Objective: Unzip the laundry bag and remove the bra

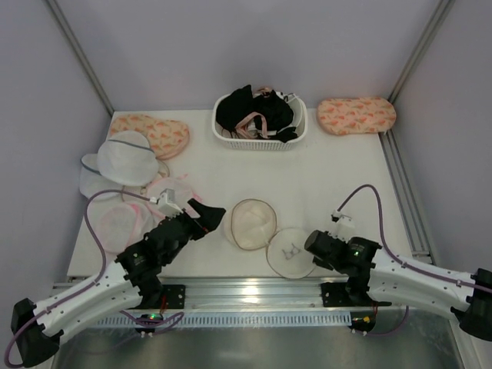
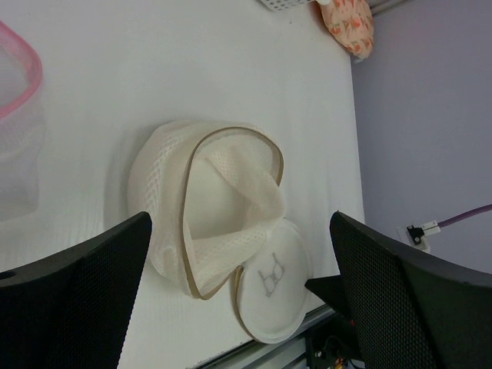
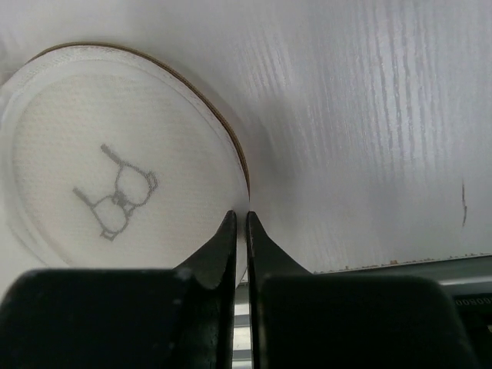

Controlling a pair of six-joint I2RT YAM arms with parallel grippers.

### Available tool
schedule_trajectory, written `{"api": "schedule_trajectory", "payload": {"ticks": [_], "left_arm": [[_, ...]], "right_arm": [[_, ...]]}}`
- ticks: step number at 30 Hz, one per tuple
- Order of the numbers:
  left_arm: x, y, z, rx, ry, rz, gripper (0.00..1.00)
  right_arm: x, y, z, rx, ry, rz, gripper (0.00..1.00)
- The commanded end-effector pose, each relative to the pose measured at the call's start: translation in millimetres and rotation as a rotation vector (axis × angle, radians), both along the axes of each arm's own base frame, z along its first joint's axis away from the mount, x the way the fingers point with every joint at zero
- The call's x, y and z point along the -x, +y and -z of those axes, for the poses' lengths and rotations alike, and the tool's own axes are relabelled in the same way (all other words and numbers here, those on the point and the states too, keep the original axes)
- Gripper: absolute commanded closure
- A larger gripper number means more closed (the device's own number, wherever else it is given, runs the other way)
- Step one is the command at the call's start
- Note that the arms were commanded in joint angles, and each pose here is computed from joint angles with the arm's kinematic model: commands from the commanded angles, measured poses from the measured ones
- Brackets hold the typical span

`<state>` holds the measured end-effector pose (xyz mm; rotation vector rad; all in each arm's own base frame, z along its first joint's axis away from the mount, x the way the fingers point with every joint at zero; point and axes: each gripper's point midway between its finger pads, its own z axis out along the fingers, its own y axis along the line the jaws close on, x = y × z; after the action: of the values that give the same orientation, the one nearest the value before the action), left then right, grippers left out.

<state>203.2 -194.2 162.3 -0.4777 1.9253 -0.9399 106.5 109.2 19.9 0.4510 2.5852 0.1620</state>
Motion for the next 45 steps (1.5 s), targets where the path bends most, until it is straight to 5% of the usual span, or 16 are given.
{"api": "schedule_trajectory", "payload": {"ticks": [1, 11, 16, 22, 29, 40, 45], "left_arm": [[2, 6, 0, 0.003, 0.001, -0.011, 0.01], [13, 2, -14, 0.023, -0.003, 0.049, 0.0], [19, 10, -22, 0.025, -0.01, 0.054, 0.01], [30, 28, -35, 0.047, -0.033, 0.04, 0.01], [42, 55, -43, 0.062, -0.054, -0.004, 0.01], [43, 65, -44, 0.076, -0.071, -0.032, 0.01], [42, 62, -43, 0.063, -0.065, -0.027, 0.0]], "right_arm": [[-24, 1, -55, -0.064, -0.17, 0.036, 0.96], [-79, 64, -232, -0.212, -0.637, -0.285, 0.96], [-105, 131, -261, -0.198, -0.704, -0.46, 0.96], [-151, 197, -228, -0.001, -0.615, -0.556, 0.96], [-199, 184, -190, 0.405, -0.539, -0.388, 0.96], [-197, 97, -236, 0.715, -0.672, -0.115, 0.96], [-196, 82, -249, 0.865, -0.679, -0.121, 0.96]]}}
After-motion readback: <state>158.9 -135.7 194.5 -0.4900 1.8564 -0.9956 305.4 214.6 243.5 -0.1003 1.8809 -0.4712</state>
